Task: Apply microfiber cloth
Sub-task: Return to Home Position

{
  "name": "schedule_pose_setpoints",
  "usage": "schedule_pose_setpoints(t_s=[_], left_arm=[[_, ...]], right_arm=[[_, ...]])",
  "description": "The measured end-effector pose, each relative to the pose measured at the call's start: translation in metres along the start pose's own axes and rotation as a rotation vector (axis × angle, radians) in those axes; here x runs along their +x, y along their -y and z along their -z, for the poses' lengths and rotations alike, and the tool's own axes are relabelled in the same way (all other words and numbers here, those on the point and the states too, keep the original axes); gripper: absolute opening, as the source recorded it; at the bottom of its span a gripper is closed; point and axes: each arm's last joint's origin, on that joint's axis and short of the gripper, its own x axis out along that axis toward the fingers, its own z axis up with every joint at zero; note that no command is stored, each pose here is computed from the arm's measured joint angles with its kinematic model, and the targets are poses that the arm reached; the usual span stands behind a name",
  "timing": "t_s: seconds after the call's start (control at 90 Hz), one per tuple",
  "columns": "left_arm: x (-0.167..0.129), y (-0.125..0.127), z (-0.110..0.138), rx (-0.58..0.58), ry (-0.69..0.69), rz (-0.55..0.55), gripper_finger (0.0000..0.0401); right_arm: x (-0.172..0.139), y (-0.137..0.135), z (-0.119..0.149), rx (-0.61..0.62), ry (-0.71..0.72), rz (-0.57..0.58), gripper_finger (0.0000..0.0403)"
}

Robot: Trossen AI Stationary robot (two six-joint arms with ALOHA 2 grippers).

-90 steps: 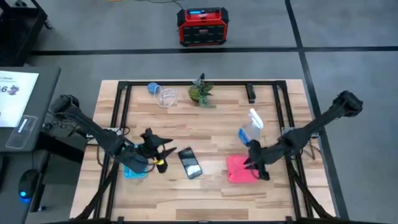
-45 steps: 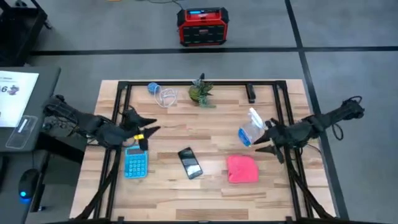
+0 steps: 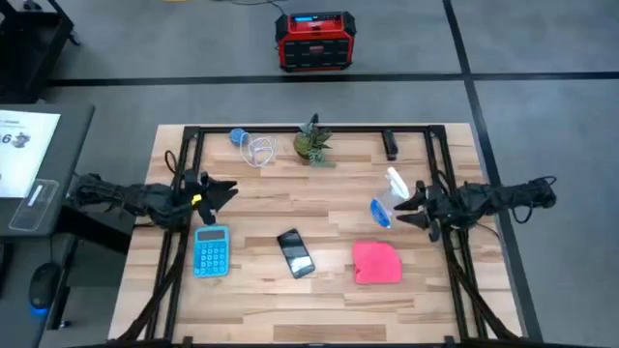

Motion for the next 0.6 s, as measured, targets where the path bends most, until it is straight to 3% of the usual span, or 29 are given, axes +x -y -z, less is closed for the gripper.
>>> schedule_pose_setpoints(t_s=[0.333,0.6], left_arm=[[0.007,-0.026,0.014,0.062,-0.026,-0.021,0.0162],[0.009,-0.039,0.024,0.167,-0.038,-0.079,0.0162]], right_arm=[[0.013,0.019,0.018,0.003,0.104,-0.040,0.0139],[0.012,0.025,0.015,-0.032,0.137,0.013,0.0139]])
